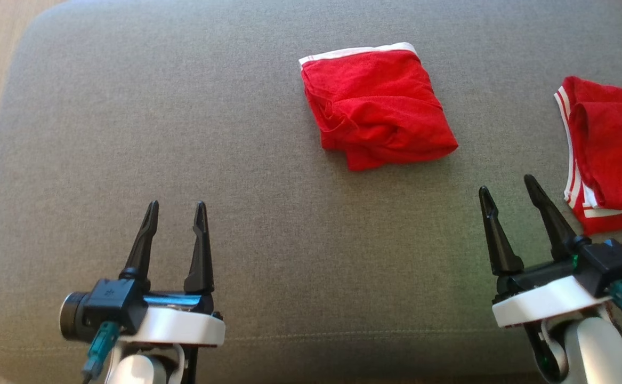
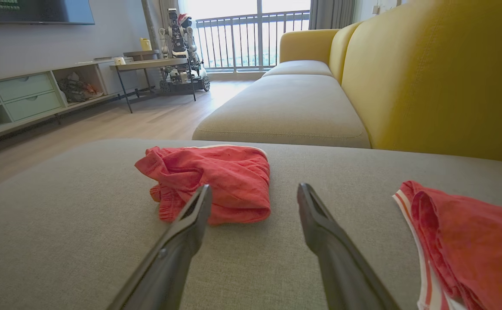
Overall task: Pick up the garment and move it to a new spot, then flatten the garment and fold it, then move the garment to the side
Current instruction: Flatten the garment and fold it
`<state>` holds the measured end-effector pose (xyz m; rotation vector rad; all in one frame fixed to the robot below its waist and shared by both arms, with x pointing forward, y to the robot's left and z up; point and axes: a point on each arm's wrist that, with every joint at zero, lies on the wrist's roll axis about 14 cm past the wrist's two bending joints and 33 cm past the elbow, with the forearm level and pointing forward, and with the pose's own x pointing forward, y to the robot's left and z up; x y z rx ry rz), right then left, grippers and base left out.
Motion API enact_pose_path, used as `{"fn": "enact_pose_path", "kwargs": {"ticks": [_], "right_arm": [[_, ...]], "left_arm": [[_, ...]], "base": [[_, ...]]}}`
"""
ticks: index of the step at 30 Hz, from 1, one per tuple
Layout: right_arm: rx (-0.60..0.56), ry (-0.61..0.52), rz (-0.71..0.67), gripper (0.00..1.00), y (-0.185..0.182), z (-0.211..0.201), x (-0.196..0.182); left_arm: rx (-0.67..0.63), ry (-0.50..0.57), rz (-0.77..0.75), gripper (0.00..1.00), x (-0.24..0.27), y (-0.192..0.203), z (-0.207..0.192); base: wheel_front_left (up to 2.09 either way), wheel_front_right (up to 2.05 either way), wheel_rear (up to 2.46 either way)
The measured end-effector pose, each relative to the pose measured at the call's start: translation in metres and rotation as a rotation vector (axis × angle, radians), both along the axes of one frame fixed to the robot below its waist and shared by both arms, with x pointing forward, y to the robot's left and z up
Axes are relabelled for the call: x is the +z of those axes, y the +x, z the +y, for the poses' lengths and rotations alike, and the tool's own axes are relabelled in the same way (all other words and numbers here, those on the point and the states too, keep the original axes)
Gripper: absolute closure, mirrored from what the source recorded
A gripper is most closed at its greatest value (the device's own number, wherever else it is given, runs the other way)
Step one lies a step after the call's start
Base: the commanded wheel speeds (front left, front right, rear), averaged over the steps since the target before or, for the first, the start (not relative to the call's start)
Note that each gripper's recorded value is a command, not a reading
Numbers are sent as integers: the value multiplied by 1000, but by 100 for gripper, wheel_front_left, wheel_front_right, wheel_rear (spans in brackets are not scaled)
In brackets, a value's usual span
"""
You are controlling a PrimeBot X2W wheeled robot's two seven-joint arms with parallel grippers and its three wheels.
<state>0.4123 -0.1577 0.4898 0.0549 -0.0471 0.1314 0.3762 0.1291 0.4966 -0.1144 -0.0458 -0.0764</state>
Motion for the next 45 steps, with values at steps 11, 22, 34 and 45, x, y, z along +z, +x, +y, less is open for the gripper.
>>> {"fn": "enact_pose_path", "kwargs": {"ticks": [11,22,34,45], "right_arm": [[-17,16,-24,0,-15,-6,11],[-21,21,-36,0,-27,-7,17],[-20,21,-29,0,-39,-6,16],[-6,31,-43,0,-45,-1,21]], "left_arm": [[8,0,4,0,1,-12,1],[12,2,1,0,2,-23,3],[17,3,18,0,-2,-36,4],[18,1,14,0,-1,-43,5]], "base": [[0,0,0],[0,0,0],[0,0,0],[0,0,0]]}}
